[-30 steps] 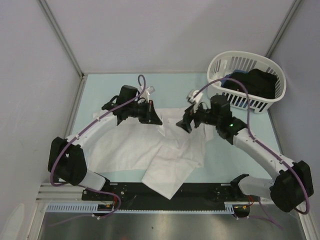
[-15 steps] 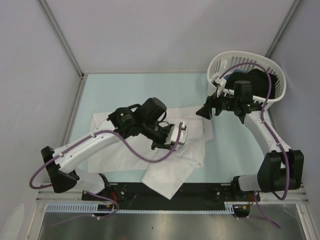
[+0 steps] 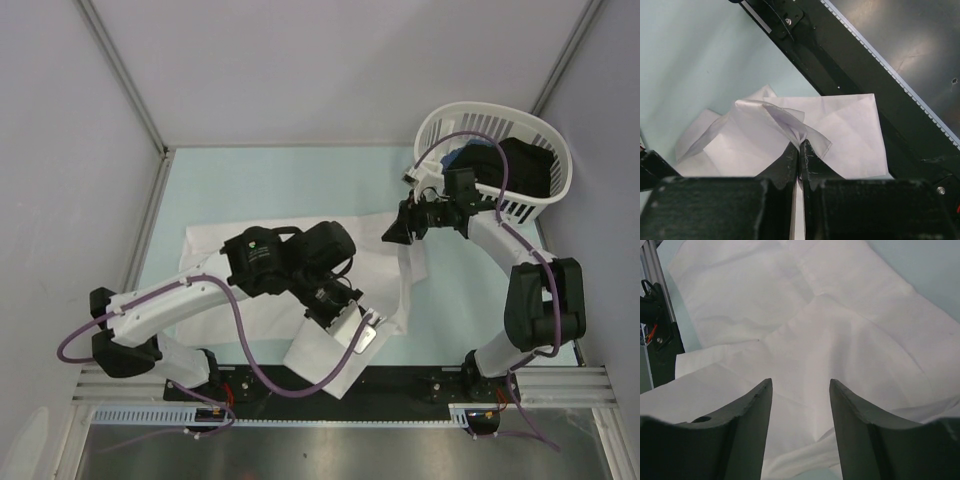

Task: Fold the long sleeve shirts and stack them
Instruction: Fold the shirt

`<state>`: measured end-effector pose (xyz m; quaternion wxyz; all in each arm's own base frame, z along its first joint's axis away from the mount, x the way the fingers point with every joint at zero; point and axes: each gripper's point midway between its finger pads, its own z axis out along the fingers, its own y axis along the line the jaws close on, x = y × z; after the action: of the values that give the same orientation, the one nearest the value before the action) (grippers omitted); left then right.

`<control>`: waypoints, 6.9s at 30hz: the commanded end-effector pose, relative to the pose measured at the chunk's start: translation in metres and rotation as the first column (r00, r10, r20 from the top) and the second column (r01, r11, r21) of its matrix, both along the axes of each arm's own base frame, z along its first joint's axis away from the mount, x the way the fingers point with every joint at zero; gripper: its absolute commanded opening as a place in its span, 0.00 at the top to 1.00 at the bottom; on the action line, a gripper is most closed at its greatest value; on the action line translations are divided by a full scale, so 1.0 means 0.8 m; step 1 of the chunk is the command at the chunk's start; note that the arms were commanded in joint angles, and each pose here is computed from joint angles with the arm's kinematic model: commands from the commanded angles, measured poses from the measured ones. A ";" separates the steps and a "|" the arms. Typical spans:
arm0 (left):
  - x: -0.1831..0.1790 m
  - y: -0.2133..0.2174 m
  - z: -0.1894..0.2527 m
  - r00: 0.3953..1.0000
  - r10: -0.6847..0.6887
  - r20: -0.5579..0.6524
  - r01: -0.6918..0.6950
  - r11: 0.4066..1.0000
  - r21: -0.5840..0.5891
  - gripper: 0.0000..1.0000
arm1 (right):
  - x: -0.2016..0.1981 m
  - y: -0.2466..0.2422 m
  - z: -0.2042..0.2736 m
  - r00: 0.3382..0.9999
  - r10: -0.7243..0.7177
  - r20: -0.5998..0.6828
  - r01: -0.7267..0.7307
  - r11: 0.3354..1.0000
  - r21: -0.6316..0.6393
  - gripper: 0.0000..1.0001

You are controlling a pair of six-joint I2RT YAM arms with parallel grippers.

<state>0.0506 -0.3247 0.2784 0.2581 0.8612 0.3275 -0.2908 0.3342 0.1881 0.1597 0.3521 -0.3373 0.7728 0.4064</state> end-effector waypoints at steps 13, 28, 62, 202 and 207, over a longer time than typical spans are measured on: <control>-0.073 0.014 0.006 0.976 -0.219 -0.012 0.219 0.975 0.023 0.90 | -0.002 0.047 -0.046 0.988 0.125 -0.096 -0.127 0.992 -0.010 0.60; 0.105 0.014 -0.040 0.953 0.296 -0.063 -0.295 0.955 0.023 0.99 | 0.027 0.010 -0.115 0.947 0.016 -0.319 -0.069 0.986 -0.155 0.71; 0.012 0.082 0.053 0.974 -0.096 0.207 0.142 0.965 -0.221 1.00 | 0.029 -0.019 -0.124 0.972 0.061 -0.225 -0.124 0.953 -0.275 0.58; 0.595 0.554 -0.269 -0.170 0.985 -0.012 -0.957 -0.162 0.241 1.00 | 0.350 -0.055 -0.110 0.909 -0.028 0.416 0.306 0.722 -0.621 0.89; 0.605 0.542 -0.228 -0.186 0.980 -0.075 -0.969 -0.171 0.180 0.69 | 0.333 -0.032 -0.067 0.912 -0.034 0.408 0.283 0.771 -0.570 0.33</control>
<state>0.5163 0.1111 0.0551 0.2702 0.3028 0.9119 -0.0606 0.5879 0.1492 0.0477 0.3398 -0.4524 0.8241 0.0272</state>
